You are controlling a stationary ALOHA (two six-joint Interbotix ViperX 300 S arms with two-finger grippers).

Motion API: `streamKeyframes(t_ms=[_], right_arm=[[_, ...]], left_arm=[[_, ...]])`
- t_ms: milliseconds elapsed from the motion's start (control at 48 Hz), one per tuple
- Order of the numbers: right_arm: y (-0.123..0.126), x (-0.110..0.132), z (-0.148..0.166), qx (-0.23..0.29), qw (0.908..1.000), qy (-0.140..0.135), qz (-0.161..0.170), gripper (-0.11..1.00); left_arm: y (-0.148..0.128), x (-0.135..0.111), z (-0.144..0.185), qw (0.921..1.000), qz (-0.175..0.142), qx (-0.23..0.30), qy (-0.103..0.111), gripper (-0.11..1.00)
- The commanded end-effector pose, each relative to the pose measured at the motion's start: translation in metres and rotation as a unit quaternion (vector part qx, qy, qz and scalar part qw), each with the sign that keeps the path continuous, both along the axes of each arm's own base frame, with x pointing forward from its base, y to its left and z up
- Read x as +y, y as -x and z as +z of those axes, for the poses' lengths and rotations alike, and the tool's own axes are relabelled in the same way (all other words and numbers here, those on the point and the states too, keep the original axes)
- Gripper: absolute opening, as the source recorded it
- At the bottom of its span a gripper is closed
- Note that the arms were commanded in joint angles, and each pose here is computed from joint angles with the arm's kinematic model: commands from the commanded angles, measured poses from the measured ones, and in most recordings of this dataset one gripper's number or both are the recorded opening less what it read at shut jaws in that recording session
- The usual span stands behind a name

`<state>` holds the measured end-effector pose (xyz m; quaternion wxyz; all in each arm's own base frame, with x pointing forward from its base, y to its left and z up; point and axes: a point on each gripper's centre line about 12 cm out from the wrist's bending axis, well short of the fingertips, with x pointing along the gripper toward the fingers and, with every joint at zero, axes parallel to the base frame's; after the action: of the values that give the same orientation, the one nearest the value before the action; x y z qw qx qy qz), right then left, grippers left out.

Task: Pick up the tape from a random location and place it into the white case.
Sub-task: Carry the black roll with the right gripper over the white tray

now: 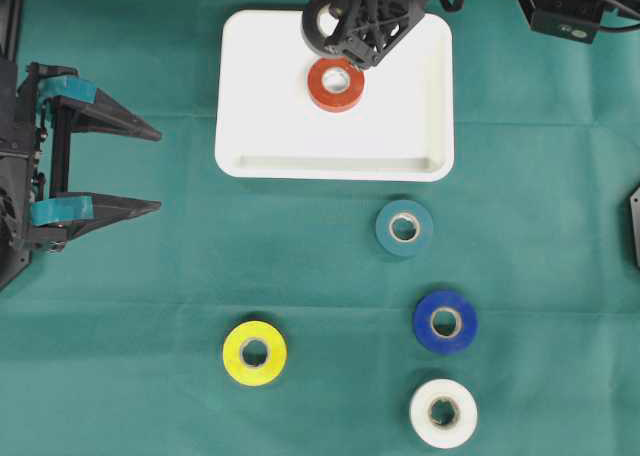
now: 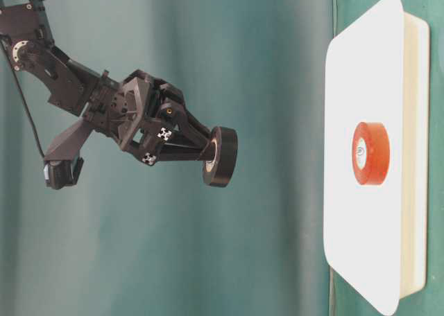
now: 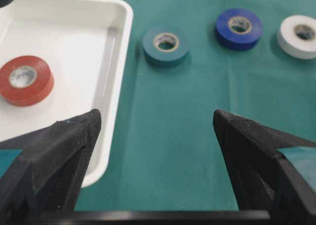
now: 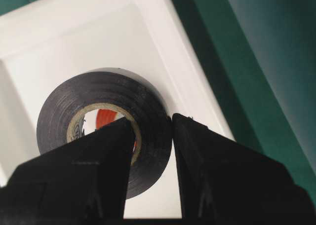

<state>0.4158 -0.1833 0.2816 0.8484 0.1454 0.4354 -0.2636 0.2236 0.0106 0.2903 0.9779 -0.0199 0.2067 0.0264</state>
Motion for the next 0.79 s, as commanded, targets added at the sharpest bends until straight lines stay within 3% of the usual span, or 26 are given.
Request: streamKeyframes(t_ms=[0, 208, 584, 771], right_arm=[[0.0, -0.002, 0.013, -0.017, 0.9998, 0.009, -0.001, 0.28], [0.01, 0.001, 0.008, 0.003, 1.0, 0.005, -0.002, 0.28], [0.064, 0.001, -0.006, 0.029, 0.9991, -0.004, -0.03, 0.28], [0.078, 0.003, -0.01, 0.028, 0.999, -0.006, -0.036, 0.28]], left_arm=[[-0.002, -0.001, 0.005, 1.0, -0.001, -0.008, 0.0, 0.95], [-0.002, -0.001, 0.005, 1.0, -0.002, -0.007, 0.0, 0.95], [-0.002, -0.001, 0.005, 1.0, -0.002, -0.007, 0.0, 0.95], [-0.002, 0.0, 0.005, 1.0, -0.001, -0.007, 0.0, 0.95]])
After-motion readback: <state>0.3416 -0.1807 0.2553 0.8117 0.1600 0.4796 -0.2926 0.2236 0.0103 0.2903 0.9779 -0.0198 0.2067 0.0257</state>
